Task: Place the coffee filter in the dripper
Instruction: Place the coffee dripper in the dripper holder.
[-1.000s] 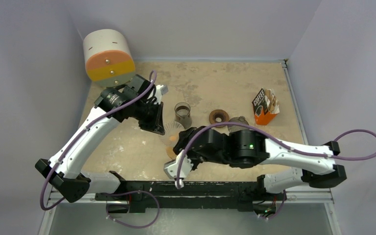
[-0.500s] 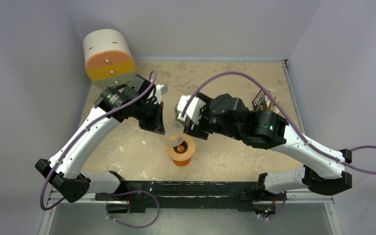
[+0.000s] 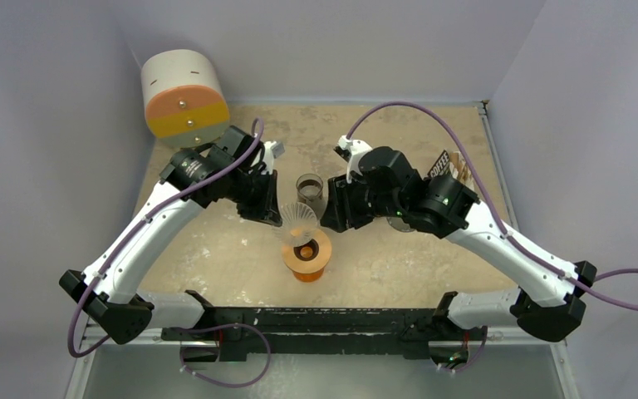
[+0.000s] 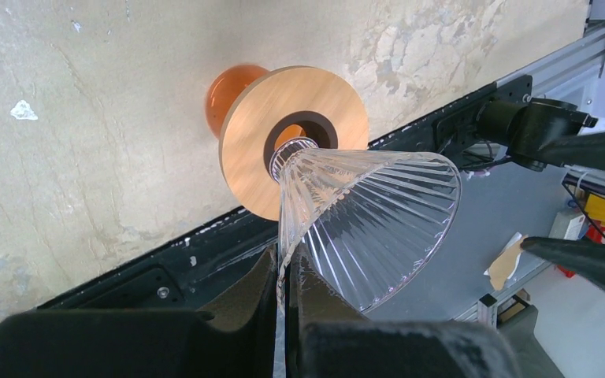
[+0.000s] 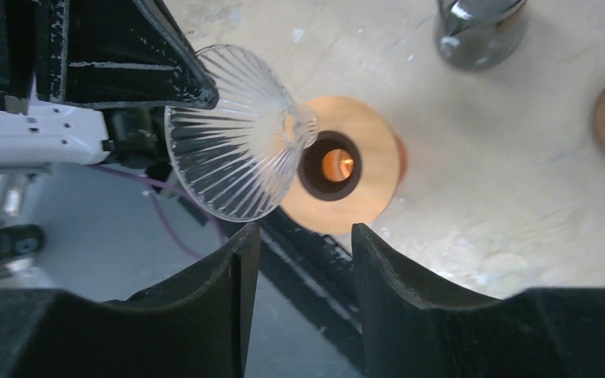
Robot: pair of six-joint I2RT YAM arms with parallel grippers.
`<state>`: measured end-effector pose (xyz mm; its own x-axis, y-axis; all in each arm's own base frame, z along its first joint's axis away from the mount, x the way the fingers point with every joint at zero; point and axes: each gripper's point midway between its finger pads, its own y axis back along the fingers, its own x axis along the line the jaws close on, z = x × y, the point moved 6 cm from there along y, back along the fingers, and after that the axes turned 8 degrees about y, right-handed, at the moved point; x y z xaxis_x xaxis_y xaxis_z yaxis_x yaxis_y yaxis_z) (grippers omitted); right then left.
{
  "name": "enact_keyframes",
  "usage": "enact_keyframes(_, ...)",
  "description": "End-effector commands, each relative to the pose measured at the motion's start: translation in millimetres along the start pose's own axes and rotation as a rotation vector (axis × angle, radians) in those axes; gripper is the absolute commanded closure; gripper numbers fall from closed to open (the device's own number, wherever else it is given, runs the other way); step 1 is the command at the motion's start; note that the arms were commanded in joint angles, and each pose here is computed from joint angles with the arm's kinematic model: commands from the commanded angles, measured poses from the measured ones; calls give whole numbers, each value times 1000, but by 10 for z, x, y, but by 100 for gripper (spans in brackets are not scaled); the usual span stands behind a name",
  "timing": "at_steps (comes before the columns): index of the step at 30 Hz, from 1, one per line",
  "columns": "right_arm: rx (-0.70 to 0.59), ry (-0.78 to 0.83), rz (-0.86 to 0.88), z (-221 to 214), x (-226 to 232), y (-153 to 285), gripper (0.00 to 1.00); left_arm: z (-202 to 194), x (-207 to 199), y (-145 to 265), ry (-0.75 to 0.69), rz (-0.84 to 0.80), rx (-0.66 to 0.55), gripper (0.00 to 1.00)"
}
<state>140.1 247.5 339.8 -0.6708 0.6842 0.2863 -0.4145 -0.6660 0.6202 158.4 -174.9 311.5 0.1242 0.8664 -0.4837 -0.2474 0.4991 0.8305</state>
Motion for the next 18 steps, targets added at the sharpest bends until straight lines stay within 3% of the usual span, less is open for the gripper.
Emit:
enact_keyframes(1,-20,-225,86,48,177,41,53,27,-75,4,17,-42,-18,100)
enact_keyframes(9,8,-338,75,4,189,-138,63,28,-124,-9,20,-75,2,100)
enact_keyframes(18,3,-336,2,73,132,-240,67,6,-135,-20,24,-91,20,100)
